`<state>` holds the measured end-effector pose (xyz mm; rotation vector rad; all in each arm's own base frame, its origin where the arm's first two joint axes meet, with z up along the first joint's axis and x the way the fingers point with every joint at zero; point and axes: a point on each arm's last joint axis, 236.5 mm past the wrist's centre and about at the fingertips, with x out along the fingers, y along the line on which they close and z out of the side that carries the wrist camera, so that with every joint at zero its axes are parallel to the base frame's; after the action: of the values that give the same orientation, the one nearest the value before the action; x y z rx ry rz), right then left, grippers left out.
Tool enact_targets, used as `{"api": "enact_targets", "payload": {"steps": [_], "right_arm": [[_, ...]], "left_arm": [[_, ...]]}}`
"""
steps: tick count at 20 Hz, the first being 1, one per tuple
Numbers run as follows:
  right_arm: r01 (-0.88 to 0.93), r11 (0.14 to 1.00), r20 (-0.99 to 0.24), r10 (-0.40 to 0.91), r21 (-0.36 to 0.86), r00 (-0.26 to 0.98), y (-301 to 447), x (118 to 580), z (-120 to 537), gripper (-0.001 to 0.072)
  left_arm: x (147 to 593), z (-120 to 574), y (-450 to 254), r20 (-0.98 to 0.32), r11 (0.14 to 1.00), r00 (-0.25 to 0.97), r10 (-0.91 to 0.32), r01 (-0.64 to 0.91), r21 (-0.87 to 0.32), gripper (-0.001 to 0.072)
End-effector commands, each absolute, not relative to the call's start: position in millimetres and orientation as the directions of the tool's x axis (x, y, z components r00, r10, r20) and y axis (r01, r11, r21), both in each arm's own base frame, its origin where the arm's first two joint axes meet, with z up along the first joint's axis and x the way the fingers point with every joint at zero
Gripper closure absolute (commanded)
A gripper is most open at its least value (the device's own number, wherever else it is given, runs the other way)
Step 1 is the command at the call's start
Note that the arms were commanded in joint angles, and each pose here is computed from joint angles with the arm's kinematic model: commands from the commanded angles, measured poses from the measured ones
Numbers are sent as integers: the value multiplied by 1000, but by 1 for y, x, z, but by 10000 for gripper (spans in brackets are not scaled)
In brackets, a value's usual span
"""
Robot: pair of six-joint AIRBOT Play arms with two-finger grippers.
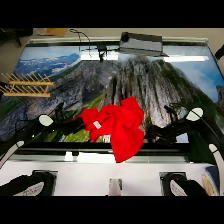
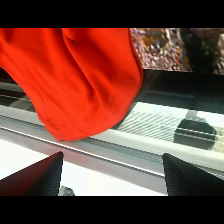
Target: Fold the shirts.
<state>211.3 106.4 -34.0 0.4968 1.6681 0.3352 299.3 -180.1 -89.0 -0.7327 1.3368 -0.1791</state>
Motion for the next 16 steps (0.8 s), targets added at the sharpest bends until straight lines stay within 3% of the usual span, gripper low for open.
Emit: {"api": "enact_targets", "payload": {"steps": [1,5,11,16], "right_arm": [[121,855,-853,515,504,-91,110,215,-33,51],[130,845,-846,530,519,-64,113,219,-38,51],[36,873,-862,485,486,-145,161,197,-87,50],[104,875,-862,484,473,-150,183,200,-108,49]], "left_arm": [[308,-89,-177,-814,747,289,-504,-327,-578,672],[309,-84,-177,-808,748,300,-507,-313,-585,675],[310,-63,-179,-784,754,336,-523,-247,-609,675],[314,-40,-180,-751,744,387,-535,-206,-636,674]]}}
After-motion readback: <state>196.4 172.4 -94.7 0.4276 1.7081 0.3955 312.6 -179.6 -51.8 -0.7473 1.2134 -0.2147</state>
